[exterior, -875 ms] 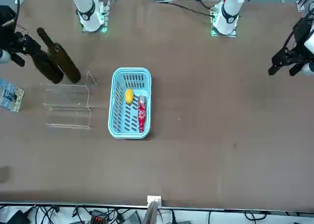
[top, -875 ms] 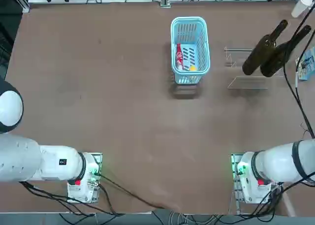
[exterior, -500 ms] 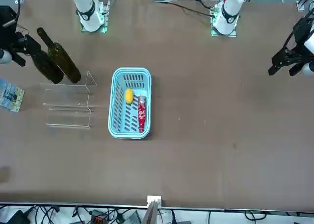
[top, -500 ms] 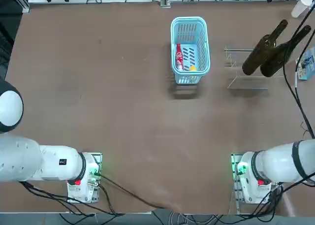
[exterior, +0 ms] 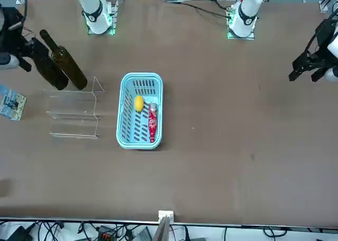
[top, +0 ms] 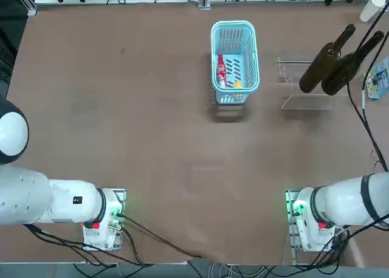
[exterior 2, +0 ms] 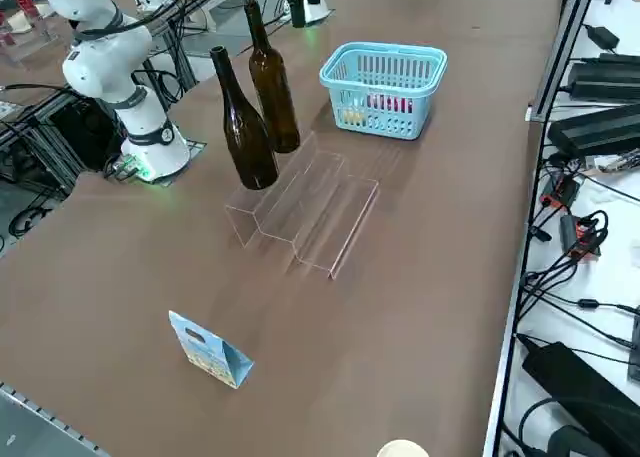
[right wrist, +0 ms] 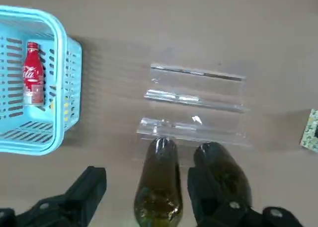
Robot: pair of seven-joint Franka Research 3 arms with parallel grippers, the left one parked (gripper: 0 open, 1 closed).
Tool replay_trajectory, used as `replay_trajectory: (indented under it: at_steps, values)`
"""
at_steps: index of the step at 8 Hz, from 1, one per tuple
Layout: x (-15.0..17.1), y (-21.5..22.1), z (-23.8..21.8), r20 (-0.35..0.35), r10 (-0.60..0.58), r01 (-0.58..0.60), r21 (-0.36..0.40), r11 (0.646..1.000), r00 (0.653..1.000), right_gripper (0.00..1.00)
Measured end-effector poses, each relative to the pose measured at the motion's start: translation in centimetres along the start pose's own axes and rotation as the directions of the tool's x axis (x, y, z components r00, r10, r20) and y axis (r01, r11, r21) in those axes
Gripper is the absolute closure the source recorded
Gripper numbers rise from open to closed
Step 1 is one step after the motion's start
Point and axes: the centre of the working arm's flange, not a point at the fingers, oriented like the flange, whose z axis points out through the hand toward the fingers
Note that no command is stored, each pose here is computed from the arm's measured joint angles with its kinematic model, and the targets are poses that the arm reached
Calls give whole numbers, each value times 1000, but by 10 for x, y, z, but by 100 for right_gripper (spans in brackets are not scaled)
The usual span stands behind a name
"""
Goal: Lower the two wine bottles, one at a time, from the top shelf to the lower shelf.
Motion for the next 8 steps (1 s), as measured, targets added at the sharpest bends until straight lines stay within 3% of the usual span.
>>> replay_trajectory:
  at_steps: [8]
  values:
    - [-46, 2, 19, 97, 2, -1, -10, 1000, 995, 4]
